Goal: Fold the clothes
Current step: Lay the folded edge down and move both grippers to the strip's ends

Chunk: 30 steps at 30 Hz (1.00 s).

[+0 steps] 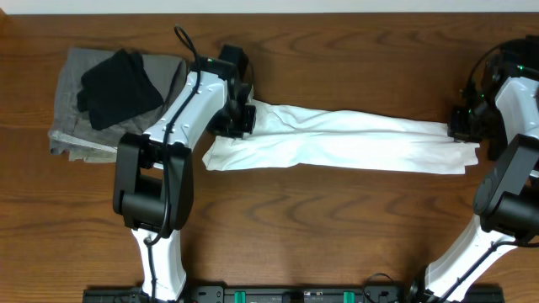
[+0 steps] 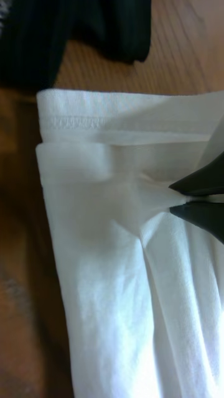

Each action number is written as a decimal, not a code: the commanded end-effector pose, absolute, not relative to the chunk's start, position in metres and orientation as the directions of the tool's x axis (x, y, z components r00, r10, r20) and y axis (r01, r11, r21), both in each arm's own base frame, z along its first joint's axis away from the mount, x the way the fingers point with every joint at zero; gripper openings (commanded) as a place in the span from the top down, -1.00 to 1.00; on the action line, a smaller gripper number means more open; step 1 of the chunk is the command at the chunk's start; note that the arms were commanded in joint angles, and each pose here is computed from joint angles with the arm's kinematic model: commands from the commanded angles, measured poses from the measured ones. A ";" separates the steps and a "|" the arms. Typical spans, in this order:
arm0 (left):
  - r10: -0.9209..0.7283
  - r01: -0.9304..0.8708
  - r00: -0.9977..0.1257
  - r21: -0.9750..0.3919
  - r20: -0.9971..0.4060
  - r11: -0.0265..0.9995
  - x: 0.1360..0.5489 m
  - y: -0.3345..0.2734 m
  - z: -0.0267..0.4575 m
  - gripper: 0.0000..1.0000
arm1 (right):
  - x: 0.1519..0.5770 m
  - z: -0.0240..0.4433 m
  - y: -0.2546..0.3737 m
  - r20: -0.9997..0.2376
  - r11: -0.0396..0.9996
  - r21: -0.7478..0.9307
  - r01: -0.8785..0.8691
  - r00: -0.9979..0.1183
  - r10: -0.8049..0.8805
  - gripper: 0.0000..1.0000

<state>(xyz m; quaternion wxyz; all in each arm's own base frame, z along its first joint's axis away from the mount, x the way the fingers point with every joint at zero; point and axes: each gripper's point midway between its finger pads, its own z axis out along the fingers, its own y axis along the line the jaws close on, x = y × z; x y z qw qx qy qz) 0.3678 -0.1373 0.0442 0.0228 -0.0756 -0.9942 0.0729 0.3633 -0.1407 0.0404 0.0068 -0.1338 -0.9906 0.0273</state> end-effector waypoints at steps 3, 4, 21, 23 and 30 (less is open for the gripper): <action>0.138 0.125 -0.986 -0.133 0.092 0.983 0.354 -0.131 0.030 0.79 | 0.348 0.037 -0.145 0.031 0.940 -0.085 0.331 -0.942 0.335 0.88; 0.138 0.125 -0.986 -0.133 0.097 0.983 0.352 -0.131 0.029 0.66 | 0.346 0.036 -0.144 0.038 0.936 -0.086 0.341 -0.938 0.345 0.56; 0.078 0.116 -0.977 -0.188 -0.196 0.975 0.406 -0.149 0.116 0.22 | 0.407 0.120 -0.085 -0.179 0.945 0.262 0.196 -0.952 0.247 0.10; 0.087 0.120 -0.980 -0.185 -0.180 0.975 0.403 -0.151 0.110 0.35 | 0.404 0.114 -0.078 -0.159 0.946 0.265 0.188 -0.959 0.235 0.40; 0.109 0.127 -0.988 -0.172 -0.108 0.977 0.402 -0.160 0.065 0.45 | 0.403 0.080 -0.034 -0.166 0.955 0.296 0.031 -0.983 0.083 0.97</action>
